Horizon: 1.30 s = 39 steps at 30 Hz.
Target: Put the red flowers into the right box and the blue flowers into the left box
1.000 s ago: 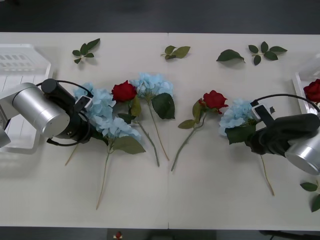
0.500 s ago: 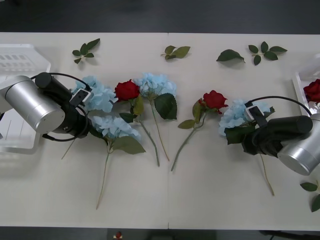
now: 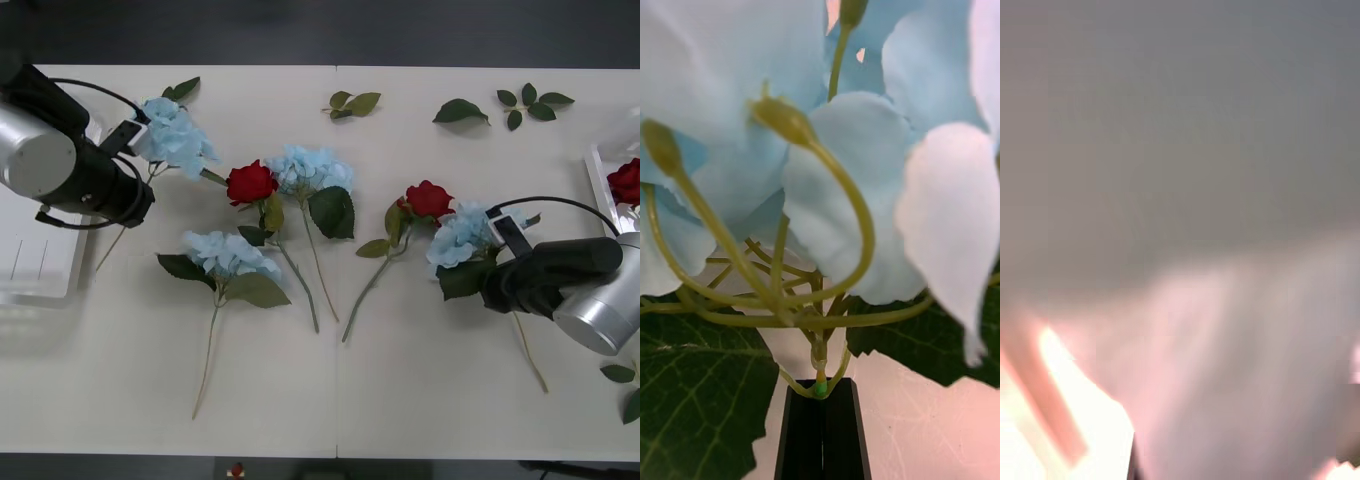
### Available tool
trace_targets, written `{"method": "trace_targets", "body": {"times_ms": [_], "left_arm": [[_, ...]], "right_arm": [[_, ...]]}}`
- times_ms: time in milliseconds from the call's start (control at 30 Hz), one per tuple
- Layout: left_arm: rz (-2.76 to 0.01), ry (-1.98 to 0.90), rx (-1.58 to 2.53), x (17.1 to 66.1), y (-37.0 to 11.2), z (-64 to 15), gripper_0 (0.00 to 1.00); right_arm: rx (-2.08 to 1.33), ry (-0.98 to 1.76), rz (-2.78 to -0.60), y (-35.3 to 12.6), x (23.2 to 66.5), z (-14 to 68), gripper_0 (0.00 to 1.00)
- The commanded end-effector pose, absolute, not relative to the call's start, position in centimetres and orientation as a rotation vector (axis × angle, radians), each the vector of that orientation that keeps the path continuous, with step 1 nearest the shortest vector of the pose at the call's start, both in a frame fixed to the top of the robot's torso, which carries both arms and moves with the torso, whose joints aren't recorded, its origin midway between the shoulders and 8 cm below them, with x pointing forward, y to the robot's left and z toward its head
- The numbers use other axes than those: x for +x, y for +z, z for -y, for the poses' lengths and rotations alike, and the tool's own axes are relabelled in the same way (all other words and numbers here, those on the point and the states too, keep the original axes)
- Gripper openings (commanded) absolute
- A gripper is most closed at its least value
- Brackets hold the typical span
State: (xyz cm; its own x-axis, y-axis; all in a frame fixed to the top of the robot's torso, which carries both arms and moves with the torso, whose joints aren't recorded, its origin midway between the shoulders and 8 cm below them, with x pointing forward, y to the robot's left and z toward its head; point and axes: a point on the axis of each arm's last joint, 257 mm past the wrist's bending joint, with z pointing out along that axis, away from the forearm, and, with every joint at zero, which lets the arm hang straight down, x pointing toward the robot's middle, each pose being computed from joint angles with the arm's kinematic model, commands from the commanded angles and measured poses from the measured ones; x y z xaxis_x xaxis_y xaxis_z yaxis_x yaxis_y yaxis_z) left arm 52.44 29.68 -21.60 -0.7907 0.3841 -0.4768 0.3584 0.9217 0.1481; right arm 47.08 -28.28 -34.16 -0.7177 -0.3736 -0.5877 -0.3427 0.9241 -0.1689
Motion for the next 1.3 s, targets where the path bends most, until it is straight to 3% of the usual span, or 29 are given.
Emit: {"method": "trace_targets", "body": {"times_ms": [33, 733, 1067, 1300], "left_arm": [[-2.499, 0.096, 0.548, 53.3, -18.0, -32.1, 0.0], [-2.444, 0.227, 0.427, 52.0, -11.5, -44.4, 0.0], [-2.488, 0.298, 0.256, 51.2, -12.8, -53.4, 0.0], [-2.563, 0.314, 0.18, 50.1, -16.4, -56.1, 0.0]], "right_arm": [[-0.447, -0.02, -2.39, -31.8, 48.6, 28.9, 0.0], [-0.322, 0.568, -2.121, -14.0, 49.8, 20.8, 0.0], [-0.471, 0.801, -1.982, -9.3, 48.1, 14.9, 0.0], [-0.577, 0.906, -1.821, -5.8, 47.1, 11.6, 0.0]]}}
